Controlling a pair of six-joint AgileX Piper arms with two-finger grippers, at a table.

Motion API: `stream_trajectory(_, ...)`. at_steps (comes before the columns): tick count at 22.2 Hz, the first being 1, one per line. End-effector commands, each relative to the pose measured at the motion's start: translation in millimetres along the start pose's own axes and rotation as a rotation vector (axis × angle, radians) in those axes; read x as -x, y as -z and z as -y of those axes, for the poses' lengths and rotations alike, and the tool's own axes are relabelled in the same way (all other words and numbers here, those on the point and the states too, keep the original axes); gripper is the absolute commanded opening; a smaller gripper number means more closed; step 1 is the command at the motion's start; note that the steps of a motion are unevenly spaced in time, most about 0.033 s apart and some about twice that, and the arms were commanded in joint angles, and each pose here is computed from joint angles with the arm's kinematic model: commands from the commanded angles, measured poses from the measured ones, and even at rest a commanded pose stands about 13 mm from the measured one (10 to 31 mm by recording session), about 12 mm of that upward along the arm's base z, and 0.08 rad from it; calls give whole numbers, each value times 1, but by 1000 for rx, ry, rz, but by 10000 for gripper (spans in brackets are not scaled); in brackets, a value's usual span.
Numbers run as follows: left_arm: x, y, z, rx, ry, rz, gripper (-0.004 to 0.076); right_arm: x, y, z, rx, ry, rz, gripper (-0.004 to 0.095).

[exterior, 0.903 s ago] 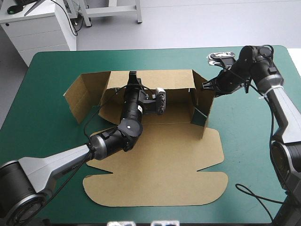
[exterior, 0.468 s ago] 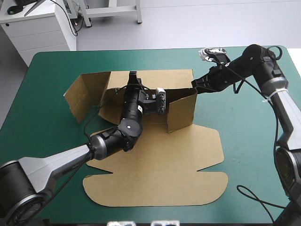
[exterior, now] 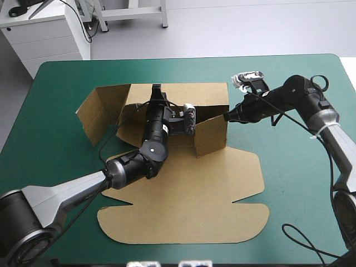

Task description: Fold the box

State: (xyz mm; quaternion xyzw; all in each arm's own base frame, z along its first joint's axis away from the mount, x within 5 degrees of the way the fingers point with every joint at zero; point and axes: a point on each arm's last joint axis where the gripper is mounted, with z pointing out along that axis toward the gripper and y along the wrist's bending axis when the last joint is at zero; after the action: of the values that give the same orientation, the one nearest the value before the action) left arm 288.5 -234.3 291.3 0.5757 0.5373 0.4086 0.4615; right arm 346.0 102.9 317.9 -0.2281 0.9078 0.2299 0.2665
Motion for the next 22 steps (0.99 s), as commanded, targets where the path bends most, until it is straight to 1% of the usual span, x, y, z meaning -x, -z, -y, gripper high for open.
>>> stream_trajectory(1,-1,12,-30,139,-31,21,-8,4,19,-17,45,32,104,-18)
stream_trajectory(8,-1,12,-30,139,-28,21,-8,-8,16,-21,87,38,51,-17)
stream_trajectory(12,-1,12,-30,141,-31,22,-8,-10,22,-25,107,84,43,24)
stream_trajectory(13,-1,12,-30,141,-31,22,-8,-11,25,-28,120,103,29,76)
stream_trajectory(14,-1,12,-30,141,-31,22,-8,-12,26,-29,128,110,21,104)
stream_trajectory(16,-1,12,-30,141,-31,22,-8,-16,28,-33,157,121,-12,217)
stream_trajectory(17,-1,12,-30,140,-31,24,-8,-17,28,-34,170,124,-29,302)
stream_trajectory(18,-1,12,-30,140,-31,24,-8,-18,28,-34,171,134,-38,343)
stream_trajectory(19,-1,12,-30,140,-31,24,-8,-18,28,-32,156,140,-36,400)
stream_trajectory(20,-1,12,-30,140,-31,24,-8,-16,27,-29,119,144,-17,422)
stream_trajectory(22,-1,12,-30,140,-31,24,-8,-14,27,-25,71,141,7,426)
